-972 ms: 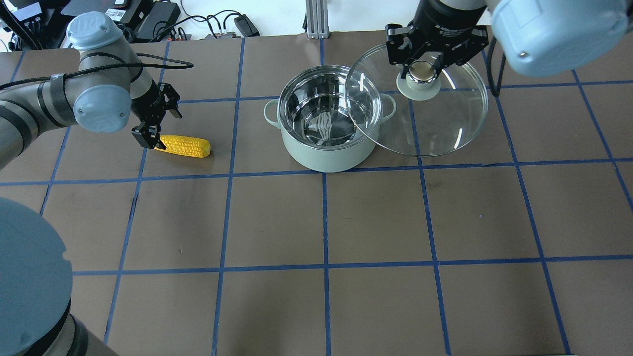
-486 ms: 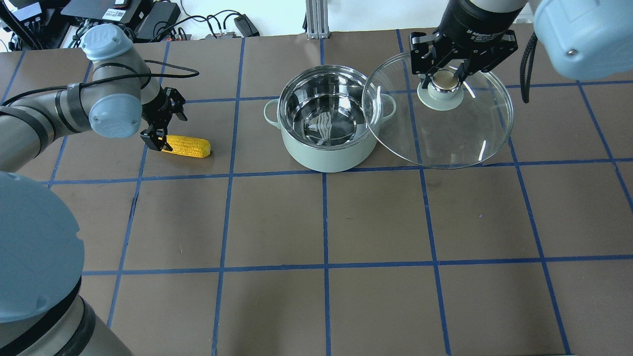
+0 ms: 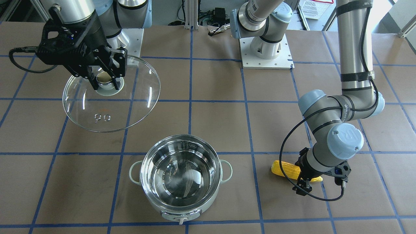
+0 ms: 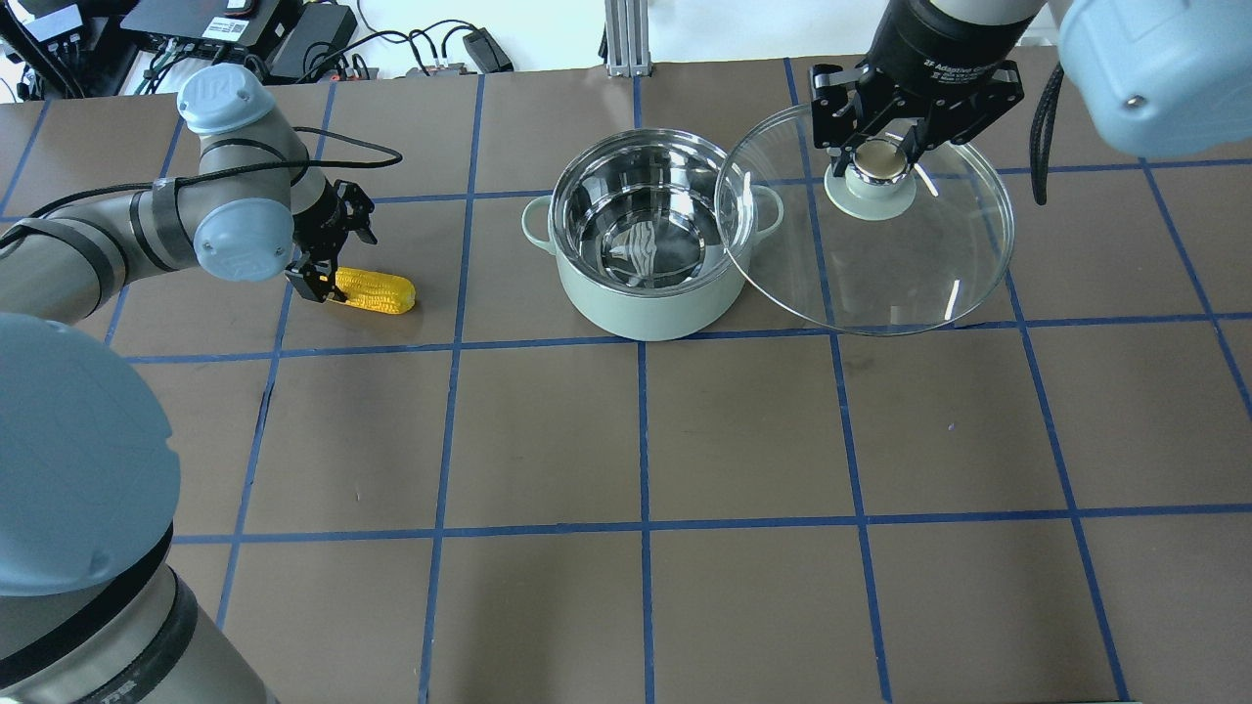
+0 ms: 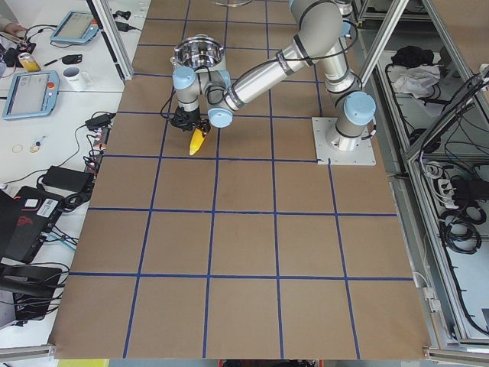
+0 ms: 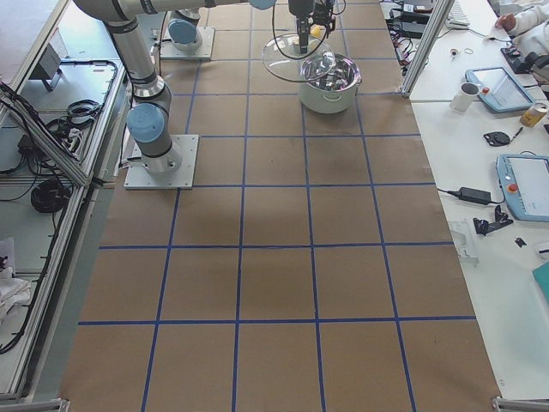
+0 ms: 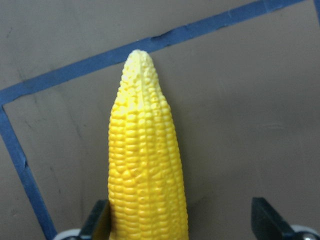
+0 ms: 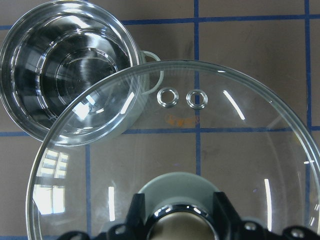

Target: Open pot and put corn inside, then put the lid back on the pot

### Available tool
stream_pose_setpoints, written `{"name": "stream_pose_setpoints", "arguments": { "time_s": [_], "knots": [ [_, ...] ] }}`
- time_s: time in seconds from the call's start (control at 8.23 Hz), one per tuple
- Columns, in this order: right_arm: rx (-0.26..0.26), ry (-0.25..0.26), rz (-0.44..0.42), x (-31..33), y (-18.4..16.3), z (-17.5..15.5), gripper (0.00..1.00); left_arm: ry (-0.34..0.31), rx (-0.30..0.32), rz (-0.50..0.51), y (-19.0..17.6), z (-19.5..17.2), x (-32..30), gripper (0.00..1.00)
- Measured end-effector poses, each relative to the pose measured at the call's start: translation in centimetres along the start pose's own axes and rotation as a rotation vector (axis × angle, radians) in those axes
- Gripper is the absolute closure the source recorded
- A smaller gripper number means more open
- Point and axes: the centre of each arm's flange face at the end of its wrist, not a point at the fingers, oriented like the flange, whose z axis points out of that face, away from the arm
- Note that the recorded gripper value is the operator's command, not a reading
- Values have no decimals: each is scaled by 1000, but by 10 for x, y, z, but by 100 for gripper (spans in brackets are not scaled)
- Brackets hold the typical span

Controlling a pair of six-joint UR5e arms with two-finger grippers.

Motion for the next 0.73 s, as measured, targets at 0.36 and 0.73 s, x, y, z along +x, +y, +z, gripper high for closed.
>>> {"name": "stream_pose_setpoints", "arguments": {
  "time_s": [0.36, 0.73],
  "knots": [
    [-2, 1, 1, 1, 0, 0, 78, -38, -21, 0, -1, 7, -7, 46],
    [-2, -1, 1, 0, 0, 0, 78, -81, -125, -16, 8, 6, -18, 94]
  ]
}}
